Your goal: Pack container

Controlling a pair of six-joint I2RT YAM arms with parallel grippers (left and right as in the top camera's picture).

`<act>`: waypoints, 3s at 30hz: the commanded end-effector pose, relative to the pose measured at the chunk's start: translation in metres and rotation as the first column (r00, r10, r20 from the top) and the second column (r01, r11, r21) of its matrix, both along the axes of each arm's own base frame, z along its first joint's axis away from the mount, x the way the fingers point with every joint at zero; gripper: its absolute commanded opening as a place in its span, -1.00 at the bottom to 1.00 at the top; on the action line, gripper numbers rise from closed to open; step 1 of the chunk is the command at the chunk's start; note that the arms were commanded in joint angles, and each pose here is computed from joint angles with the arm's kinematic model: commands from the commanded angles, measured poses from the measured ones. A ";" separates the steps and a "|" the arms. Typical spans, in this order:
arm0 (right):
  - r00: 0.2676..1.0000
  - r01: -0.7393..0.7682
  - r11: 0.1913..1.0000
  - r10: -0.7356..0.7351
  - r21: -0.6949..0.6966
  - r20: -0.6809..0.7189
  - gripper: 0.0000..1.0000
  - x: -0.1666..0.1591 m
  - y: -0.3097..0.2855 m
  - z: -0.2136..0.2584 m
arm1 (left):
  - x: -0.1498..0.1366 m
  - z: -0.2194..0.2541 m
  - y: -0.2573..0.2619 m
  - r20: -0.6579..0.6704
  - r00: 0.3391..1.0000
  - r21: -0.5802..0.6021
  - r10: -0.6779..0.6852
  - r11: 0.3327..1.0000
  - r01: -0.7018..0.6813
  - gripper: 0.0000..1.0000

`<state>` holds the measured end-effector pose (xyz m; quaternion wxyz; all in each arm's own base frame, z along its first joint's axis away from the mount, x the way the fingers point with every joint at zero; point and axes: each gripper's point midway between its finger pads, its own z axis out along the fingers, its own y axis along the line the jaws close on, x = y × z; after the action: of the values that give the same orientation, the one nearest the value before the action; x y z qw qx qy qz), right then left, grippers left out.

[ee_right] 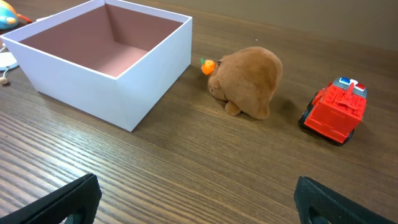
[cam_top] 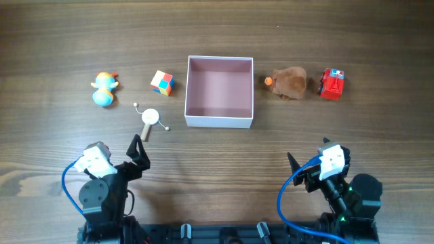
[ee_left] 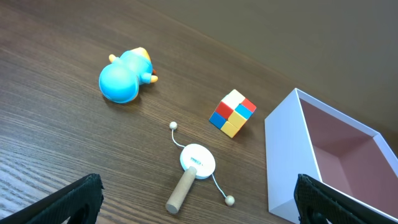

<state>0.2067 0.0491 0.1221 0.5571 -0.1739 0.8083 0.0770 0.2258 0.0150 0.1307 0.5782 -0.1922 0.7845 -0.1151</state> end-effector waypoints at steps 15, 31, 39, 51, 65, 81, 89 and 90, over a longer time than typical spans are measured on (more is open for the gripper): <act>1.000 -0.014 1.000 0.014 -0.008 0.011 0.99 0.000 0.002 -0.001 | 0.001 0.000 -0.004 0.011 1.000 -0.013 -0.020 1.000 0.021 0.99; 0.971 -0.229 0.969 0.220 0.094 0.093 0.99 -0.011 0.039 0.023 | 0.000 -0.004 -0.005 -0.010 1.000 -0.009 -0.024 1.000 0.024 0.99; 0.974 -0.215 0.928 0.182 0.303 0.134 1.00 -0.010 0.044 0.067 | 0.000 0.022 -0.012 0.021 0.998 -0.017 -0.066 0.998 0.066 0.99; 0.989 0.016 0.960 0.025 0.280 -0.144 1.00 0.009 0.018 0.118 | 0.028 0.080 -0.008 -0.244 0.968 -0.063 -0.066 0.997 0.052 0.99; 0.821 0.152 0.972 -0.023 0.179 -0.570 0.99 0.079 -0.002 0.160 | 0.109 0.108 0.002 -0.581 0.805 -0.060 -0.117 0.993 0.101 0.99; 0.701 0.310 0.950 -0.248 -0.028 -0.669 0.99 0.191 0.002 0.102 | 0.118 0.082 0.008 -0.649 0.755 -0.053 -0.094 0.995 0.079 1.00; 0.552 0.377 0.918 -0.328 -0.121 -0.767 0.99 0.216 -0.001 0.033 | 0.118 0.082 0.008 -0.648 0.755 -0.053 -0.094 0.995 0.079 0.99; 0.532 0.370 0.921 -0.319 -0.124 -0.784 0.99 0.217 0.001 0.022 | 0.118 0.082 0.008 -0.648 0.755 -0.053 -0.094 0.995 0.079 1.00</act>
<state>0.4159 0.0598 0.1720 0.1814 0.0233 0.9799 0.0798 0.3404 0.0226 0.2058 0.2507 -0.2036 0.9428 -0.0829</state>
